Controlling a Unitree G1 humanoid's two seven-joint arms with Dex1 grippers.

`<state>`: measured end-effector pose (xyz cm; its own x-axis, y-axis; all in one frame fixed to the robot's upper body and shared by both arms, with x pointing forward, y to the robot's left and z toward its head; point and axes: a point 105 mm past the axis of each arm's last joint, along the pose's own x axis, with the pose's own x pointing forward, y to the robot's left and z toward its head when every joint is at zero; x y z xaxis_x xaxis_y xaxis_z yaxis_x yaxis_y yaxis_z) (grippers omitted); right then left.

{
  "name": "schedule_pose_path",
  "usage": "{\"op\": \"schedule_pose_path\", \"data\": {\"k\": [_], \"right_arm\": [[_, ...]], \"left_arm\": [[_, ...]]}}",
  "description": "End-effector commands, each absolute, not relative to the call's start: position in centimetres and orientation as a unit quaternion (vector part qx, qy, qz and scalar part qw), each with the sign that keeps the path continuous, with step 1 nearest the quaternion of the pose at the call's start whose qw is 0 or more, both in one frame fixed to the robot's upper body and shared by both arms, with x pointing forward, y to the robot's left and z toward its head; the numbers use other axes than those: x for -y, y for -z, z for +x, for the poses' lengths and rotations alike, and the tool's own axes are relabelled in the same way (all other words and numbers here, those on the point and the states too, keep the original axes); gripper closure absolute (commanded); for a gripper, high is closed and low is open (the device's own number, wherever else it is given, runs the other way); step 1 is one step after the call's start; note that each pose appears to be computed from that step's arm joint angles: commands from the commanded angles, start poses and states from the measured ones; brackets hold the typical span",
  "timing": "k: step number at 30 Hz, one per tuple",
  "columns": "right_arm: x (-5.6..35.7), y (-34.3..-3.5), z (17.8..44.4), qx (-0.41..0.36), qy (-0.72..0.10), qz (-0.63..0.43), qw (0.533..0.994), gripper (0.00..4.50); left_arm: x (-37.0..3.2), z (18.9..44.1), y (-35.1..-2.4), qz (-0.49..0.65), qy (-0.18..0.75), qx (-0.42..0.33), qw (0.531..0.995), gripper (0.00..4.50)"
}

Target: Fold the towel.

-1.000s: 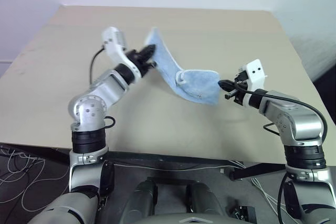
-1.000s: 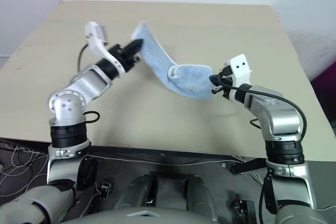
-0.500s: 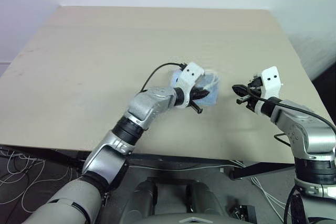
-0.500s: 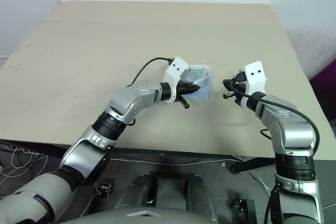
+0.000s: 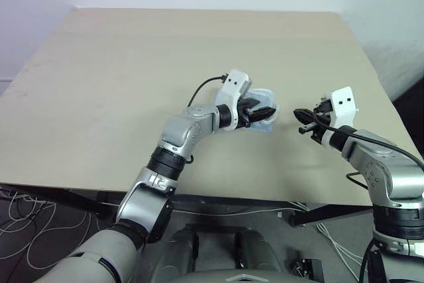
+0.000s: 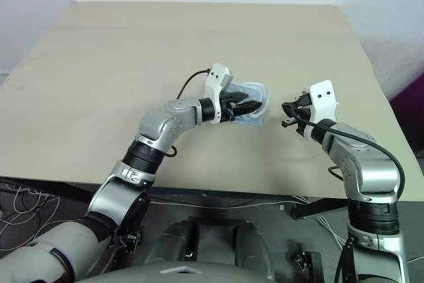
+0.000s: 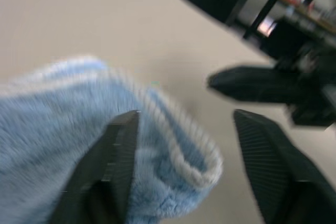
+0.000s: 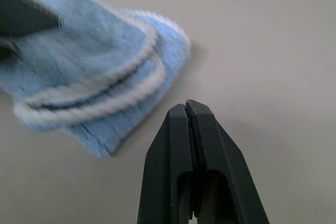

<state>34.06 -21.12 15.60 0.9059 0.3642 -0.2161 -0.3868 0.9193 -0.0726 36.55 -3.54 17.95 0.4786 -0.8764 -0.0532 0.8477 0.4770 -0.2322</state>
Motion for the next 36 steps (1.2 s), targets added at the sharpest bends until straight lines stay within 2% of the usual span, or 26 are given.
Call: {"op": "schedule_pose_path", "data": {"k": [1,3,5,9,14,17,23,27,30,33,36], "right_arm": [[19.8,-17.1,34.2,-0.068,-0.213,-0.054,0.973,4.50],[18.3,-17.2,34.2,-0.061,-0.233,-0.049,0.969,4.50],[16.8,-17.3,34.3,-0.054,-0.250,-0.052,0.965,4.50],[14.9,-17.8,35.3,-0.035,-0.263,-0.038,0.963,4.50],[12.4,-18.1,36.6,-0.025,-0.292,-0.036,0.955,4.50],[11.0,-16.8,37.3,-0.041,-0.307,-0.051,0.949,4.50],[10.7,-13.9,38.2,-0.072,-0.305,-0.064,0.948,4.50],[11.9,-11.1,38.8,-0.120,-0.270,-0.075,0.952,4.50],[12.1,-10.4,38.8,-0.126,-0.266,-0.074,0.953,4.50],[12.0,-11.8,38.6,-0.094,-0.268,-0.069,0.956,4.50],[12.6,-14.3,38.0,-0.053,-0.265,-0.054,0.961,4.50]], "left_arm": [[0.6,37.2,-20.3,-0.108,0.459,-0.030,0.881,0.01],[-1.8,37.9,-20.6,-0.088,0.416,-0.007,0.905,0.09],[-3.9,38.4,-20.0,-0.040,0.372,0.011,0.927,0.45],[-4.8,39.0,-18.6,-0.041,0.349,0.005,0.936,1.81],[-2.9,39.4,-17.0,-0.013,0.373,-0.005,0.928,3.43],[-1.2,39.5,-15.6,0.013,0.406,-0.023,0.914,4.46],[-0.6,40.4,-12.4,0.048,0.403,-0.067,0.912,4.46],[-1.0,40.5,-10.5,0.077,0.394,-0.097,0.911,4.46],[-1.4,40.4,-9.8,0.091,0.392,-0.104,0.910,4.46],[-1.7,40.6,-12.4,0.035,0.384,-0.048,0.922,4.46],[-3.2,40.0,-17.1,-0.073,0.377,0.041,0.922,4.46]]}}
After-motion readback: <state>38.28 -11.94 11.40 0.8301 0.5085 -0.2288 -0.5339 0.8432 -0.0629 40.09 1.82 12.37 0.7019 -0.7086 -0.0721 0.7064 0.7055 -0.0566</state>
